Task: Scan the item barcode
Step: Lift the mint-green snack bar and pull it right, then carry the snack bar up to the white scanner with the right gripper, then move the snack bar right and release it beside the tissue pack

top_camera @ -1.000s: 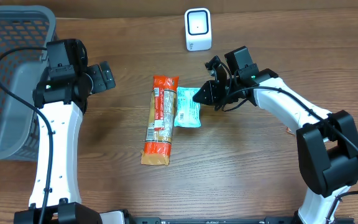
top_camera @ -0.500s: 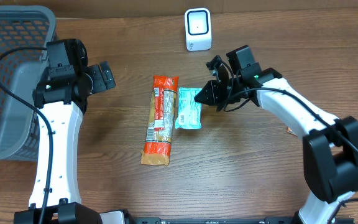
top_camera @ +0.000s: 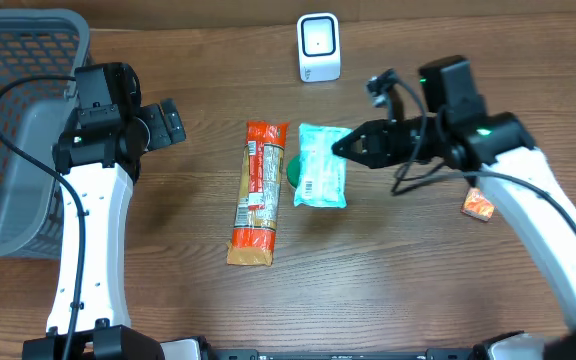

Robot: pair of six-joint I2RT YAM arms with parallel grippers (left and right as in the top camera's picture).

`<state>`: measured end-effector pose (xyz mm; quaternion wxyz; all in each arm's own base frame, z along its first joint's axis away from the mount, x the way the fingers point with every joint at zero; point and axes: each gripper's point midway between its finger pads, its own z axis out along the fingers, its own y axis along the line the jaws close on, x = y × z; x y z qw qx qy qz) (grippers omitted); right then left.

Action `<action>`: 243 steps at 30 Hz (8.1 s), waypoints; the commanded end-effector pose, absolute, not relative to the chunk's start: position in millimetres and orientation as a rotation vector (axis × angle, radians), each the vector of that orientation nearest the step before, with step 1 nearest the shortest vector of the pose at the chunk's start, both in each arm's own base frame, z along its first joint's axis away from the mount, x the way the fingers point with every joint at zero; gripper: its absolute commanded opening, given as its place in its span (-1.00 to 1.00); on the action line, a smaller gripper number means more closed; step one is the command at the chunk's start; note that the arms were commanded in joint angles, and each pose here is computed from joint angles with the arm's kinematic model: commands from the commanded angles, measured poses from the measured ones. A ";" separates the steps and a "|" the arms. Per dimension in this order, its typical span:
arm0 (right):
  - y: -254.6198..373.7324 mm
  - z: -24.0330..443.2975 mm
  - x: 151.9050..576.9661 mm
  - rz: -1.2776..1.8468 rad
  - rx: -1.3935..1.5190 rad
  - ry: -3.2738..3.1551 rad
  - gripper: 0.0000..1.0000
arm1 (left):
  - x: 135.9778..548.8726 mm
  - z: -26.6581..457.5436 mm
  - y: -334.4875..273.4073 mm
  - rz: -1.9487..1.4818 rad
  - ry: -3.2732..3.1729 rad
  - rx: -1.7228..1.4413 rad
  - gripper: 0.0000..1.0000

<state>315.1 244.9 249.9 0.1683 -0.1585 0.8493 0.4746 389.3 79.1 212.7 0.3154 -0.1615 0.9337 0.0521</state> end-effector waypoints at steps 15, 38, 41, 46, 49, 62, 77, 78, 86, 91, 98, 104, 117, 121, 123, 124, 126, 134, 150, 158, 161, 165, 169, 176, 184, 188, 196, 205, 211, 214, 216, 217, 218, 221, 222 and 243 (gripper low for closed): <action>190.8 341.2 244.4 1.190 -0.453 2.213 -0.93 | 392.1 213.4 81.5 0.152 2.460 -0.407 0.99; 189.3 334.2 240.2 1.195 -0.434 2.258 -0.93 | 392.2 213.4 81.7 0.152 2.459 -0.408 1.00; 188.9 332.2 238.3 1.199 -0.427 2.273 -0.93 | 392.2 213.4 81.5 0.152 2.460 -0.407 0.99; 187.0 324.7 231.1 1.211 -0.398 2.330 -0.92 | 392.2 213.4 81.7 0.152 2.459 -0.408 1.00; 184.1 320.5 232.2 1.178 -0.387 2.348 -0.93 | 392.1 213.4 81.5 0.152 2.460 -0.407 0.99; 175.4 312.7 241.1 1.076 -0.344 2.373 -0.93 | 392.1 213.4 81.7 0.152 2.460 -0.408 1.00; 180.2 304.2 256.3 1.098 -0.296 2.403 -0.93 | 392.1 213.4 81.7 0.152 2.460 -0.408 0.99; 180.6 304.1 257.9 1.100 -0.294 2.401 -0.93 | 392.2 213.4 81.7 0.152 2.459 -0.408 1.00; 185.4 311.6 268.3 1.110 -0.291 2.353 -0.93 | 392.2 213.4 81.5 0.152 2.460 -0.407 1.00; 194.7 313.9 266.8 1.091 -0.301 2.353 -0.93 | 392.1 213.4 81.5 0.152 2.460 -0.407 0.99; 190.3 329.0 278.2 1.030 -0.232 2.388 -0.93 | 392.1 213.4 81.7 0.152 2.460 -0.408 1.00; 183.2 341.2 302.9 0.845 -0.187 2.461 -0.93 | 392.1 213.4 81.7 0.152 2.460 -0.408 1.00; 206.0 353.8 395.2 0.498 -0.312 2.464 -0.93 | 392.1 213.4 81.5 0.152 2.460 -0.407 1.00; 210.2 343.1 443.1 0.333 -0.397 2.355 -0.93 | 392.1 213.4 81.7 0.152 2.460 -0.408 1.00; 212.4 331.0 461.2 0.231 -0.463 2.327 -0.93 | 392.1 213.4 81.5 0.152 2.460 -0.407 0.99; 214.2 322.0 470.8 0.170 -0.510 2.315 -0.93 | 392.2 213.4 81.5 0.152 2.460 -0.407 0.99; 216.3 305.3 488.2 0.048 -0.570 2.295 -0.93 | 392.2 213.4 81.5 0.152 2.460 -0.407 1.00; 231.2 261.6 573.9 -0.532 -0.681 2.048 -0.93 | 392.2 213.4 81.7 0.152 2.459 -0.408 1.00; 282.5 223.7 633.1 -0.884 -0.598 1.695 -0.93 | 392.1 213.4 81.7 0.152 2.460 -0.408 0.99; 287.9 207.3 635.5 -0.817 -0.521 1.708 -0.93 | 392.1 213.4 81.7 0.152 2.460 -0.408 1.00; 287.8 195.2 635.8 -0.803 -0.511 1.729 -0.93 | 392.2 213.4 81.5 0.152 2.460 -0.407 0.99; 288.4 176.3 636.5 -0.817 -0.538 1.748 -0.93 | 392.1 213.4 81.5 0.152 2.460 -0.407 1.00; 287.4 163.9 635.1 -0.821 -0.550 1.769 -0.93 | 392.1 213.4 81.5 0.152 2.460 -0.407 1.00; 283.6 166.4 633.7 -0.767 -0.439 1.784 -0.93 | 392.1 213.4 81.5 0.152 2.460 -0.407 1.00; 253.9 249.7 617.4 -0.794 -0.199 1.727 -0.93 | 392.2 213.4 81.7 0.152 2.459 -0.408 1.00; 239.8 310.2 597.2 -0.773 -0.171 1.718 -0.93 | 392.2 213.4 81.7 0.152 2.459 -0.408 1.00; 192.1 326.9 521.9 -0.555 -0.077 2.030 -0.93 | 392.1 213.4 81.5 0.152 2.460 -0.407 1.00; 125.7 211.0 435.3 -0.210 0.059 2.813 -0.93 | 392.1 213.4 81.7 0.152 2.460 -0.408 0.99; 74.2 166.9 415.9 -0.165 0.246 3.029 -0.93 | 392.1 213.4 81.5 0.152 2.460 -0.407 0.99; 55.6 142.4 408.3 -0.148 0.330 3.100 -0.93 | 392.1 213.4 81.5 0.152 2.460 -0.407 0.99; 47.2 127.8 402.8 -0.156 0.365 3.136 -0.93 | 392.1 213.4 81.5 0.152 2.460 -0.407 0.99; 43.2 118.0 398.6 -0.168 0.378 3.158 -0.93 | 392.1 213.4 81.5 0.152 2.460 -0.407 1.00; 41.1 110.5 395.5 -0.176 0.385 3.173 -0.93 | 392.2 213.4 81.5 0.152 2.460 -0.407 0.99; 37.6 86.7 384.0 -0.200 0.377 3.224 -0.93 | 392.2 213.6 81.5 0.152 2.459 -0.407 0.99; 36.5 78.6 380.2 -0.212 0.376 3.238 -0.93 | 392.1 213.4 81.5 0.152 2.460 -0.407 1.00; 64.5 104.6 366.1 -0.167 0.292 3.287 0.13 | 392.1 213.4 81.5 0.152 2.460 -0.407 1.00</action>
